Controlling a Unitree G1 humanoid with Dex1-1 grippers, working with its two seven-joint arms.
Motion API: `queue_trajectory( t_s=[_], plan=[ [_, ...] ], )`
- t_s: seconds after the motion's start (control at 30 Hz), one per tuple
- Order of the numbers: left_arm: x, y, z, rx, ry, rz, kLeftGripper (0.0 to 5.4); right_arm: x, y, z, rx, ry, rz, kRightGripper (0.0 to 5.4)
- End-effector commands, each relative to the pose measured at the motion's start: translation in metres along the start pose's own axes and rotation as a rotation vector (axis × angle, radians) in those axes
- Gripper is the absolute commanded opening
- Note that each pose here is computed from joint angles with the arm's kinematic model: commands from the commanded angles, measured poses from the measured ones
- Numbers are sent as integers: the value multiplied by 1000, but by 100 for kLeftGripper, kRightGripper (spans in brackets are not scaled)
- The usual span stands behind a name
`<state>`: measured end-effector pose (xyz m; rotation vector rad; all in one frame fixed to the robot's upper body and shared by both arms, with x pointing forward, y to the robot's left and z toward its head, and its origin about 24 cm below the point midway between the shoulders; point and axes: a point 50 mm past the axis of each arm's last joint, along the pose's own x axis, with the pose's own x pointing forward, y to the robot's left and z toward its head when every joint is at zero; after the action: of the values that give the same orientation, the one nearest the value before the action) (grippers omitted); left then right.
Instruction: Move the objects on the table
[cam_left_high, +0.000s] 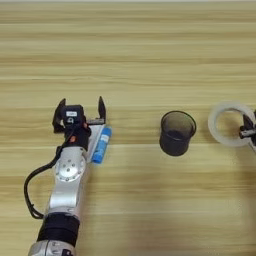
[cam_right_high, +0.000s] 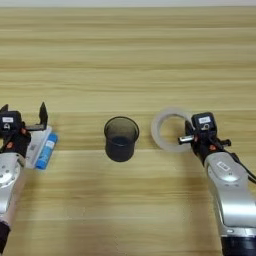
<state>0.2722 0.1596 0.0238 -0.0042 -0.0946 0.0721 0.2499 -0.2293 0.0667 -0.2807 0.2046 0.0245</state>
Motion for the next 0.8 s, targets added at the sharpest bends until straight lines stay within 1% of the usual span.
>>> queue_trajectory(
  t_s=[0.03, 0.13, 0.23, 0.33, 0.47, 0.53, 0.6, 0.73, 0.8],
  plan=[
    [1, -2, 1, 2, -2, -10, 540, 2, -3, 20, -19, -93, -20, 109],
    [1, -3, 2, -1, -8, -13, 540, 1, -3, 25, -25, -116, -23, 109],
    [1, -14, 17, -20, -50, -69, 540, 0, -4, 36, -40, -159, -31, 109],
    [-2, -27, 28, -15, -78, -138, 540, -1, -3, 40, -42, -178, -31, 109],
    [-7, -39, 42, -25, -96, -209, 540, -3, -2, 47, -45, -205, -33, 109],
    [-9, -44, 48, -43, -98, -240, 540, -4, -1, 51, -45, -220, -32, 109],
    [-11, -49, 52, -47, -100, -276, 540, -5, 0, 55, -44, -231, -31, 109],
    [-20, -67, 62, -72, -95, -407, 540, -8, 3, 63, -42, -266, -25, 109],
    [-24, -76, 67, -68, -98, -468, 540, -10, 6, 70, -42, -291, -17, 109]
  ],
)
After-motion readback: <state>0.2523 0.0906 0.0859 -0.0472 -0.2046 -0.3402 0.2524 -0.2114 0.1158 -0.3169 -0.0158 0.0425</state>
